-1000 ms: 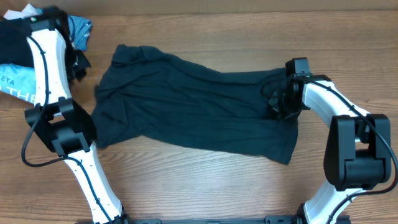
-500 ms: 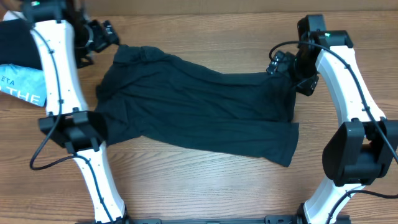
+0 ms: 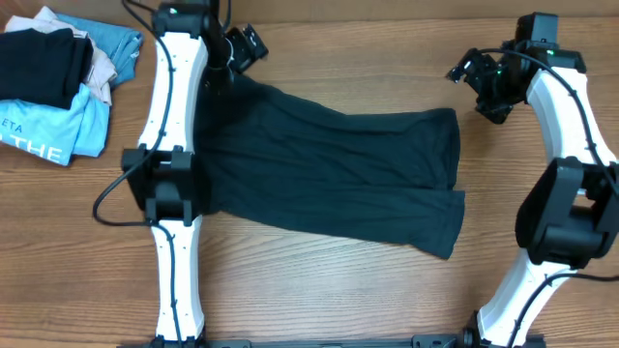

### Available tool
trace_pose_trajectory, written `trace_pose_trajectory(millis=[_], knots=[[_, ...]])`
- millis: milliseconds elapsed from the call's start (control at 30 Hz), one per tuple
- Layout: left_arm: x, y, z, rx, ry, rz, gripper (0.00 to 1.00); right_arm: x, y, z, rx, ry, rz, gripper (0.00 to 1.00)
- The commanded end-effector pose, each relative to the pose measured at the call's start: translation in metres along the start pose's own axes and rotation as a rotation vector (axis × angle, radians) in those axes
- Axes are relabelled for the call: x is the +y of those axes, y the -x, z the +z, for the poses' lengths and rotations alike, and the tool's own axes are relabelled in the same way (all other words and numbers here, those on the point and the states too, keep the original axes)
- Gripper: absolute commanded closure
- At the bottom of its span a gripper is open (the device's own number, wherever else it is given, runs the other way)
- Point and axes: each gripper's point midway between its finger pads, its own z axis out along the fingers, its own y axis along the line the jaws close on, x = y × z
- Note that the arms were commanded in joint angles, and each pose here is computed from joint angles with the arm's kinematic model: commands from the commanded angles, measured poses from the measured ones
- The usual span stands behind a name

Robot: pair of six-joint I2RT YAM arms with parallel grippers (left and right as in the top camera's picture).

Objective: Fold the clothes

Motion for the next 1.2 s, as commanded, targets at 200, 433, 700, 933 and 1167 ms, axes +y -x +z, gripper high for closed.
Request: trace_pose_trajectory(millis=[200,433,700,933,1167], knots=[[0.047,0.01,0.057,0.015,0.135,-0.104,0.0,-0.005,-0.003,0.027,0.043,0.006,0.009,0.01],[0.057,0.043,0.051,-0.063,0.086,-0.196,0.0,-0.009,-0.008,0.031,0.067,-0.008,0.017,0.01],[0.056,0.042,0.061,-0.037,0.056,-0.207,0.14,-0.01,-0.009,0.032,0.07,-0.01,0.019,0.03],[0.054,0.039,0.063,-0.017,0.044,-0.208,0.75,-0.019,-0.003,0.035,0.038,-0.062,0.017,0.07],[0.058,0.034,0.063,0.0,0.063,-0.204,0.53,-0.033,-0.01,0.059,0.081,-0.088,0.055,0.08]])
